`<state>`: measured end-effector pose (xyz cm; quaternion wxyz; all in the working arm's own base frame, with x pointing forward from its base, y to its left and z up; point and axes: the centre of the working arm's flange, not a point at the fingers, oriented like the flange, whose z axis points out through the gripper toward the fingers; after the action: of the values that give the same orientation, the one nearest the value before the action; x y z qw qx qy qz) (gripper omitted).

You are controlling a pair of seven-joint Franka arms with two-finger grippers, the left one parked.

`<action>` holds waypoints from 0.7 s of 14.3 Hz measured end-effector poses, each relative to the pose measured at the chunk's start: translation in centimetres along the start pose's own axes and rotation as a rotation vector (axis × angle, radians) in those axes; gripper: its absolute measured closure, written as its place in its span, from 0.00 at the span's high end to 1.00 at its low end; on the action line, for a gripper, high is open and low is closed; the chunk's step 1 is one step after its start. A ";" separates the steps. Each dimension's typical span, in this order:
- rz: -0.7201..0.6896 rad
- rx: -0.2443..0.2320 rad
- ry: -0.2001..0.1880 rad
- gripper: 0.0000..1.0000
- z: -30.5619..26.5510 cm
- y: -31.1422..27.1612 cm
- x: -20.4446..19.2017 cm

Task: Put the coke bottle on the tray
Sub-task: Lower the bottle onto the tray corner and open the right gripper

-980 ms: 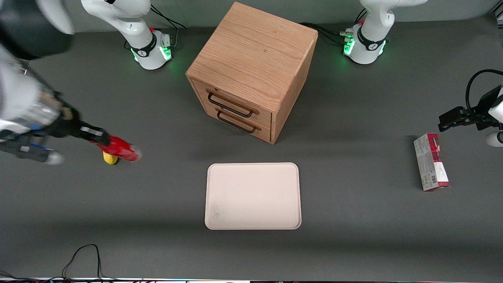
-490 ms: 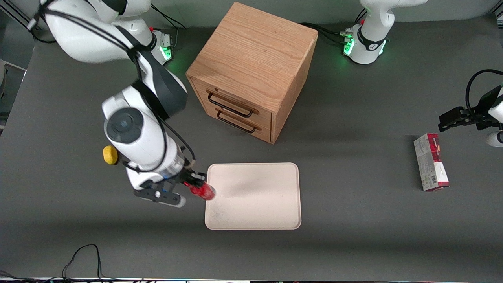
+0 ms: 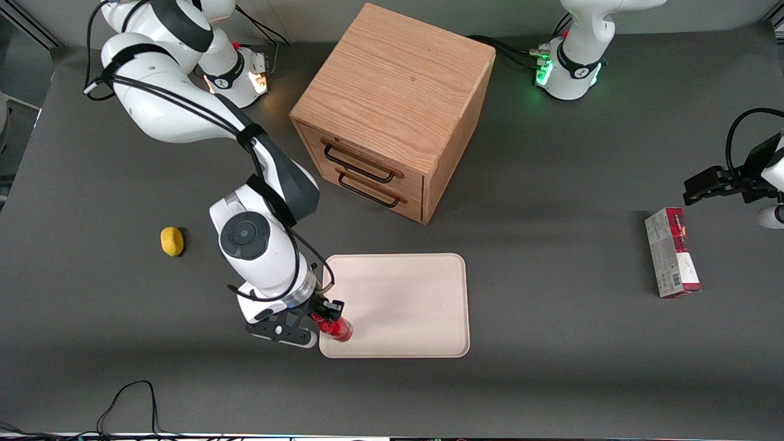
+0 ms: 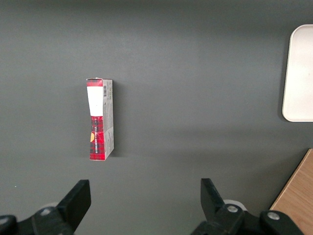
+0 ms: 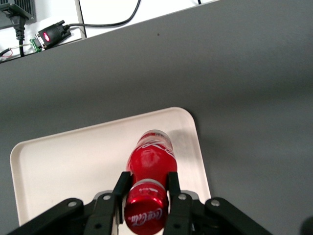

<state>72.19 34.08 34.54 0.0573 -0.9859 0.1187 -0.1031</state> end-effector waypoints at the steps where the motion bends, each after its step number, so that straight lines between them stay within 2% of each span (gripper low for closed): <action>1: 0.000 0.002 -0.002 0.35 0.8 0.1 -0.1; 3: 0.002 -0.004 -0.008 0.35 1.9 0.4 -0.1; 4: 0.005 -0.013 -0.007 0.39 2.2 0.7 0.1; 5: 0.006 -0.016 -0.001 0.46 2.2 0.8 0.2; 10: 0.063 -0.010 0.045 0.98 0.4 0.9 1.4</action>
<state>73.41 32.90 34.32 0.0530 -0.9794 0.1512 -0.1231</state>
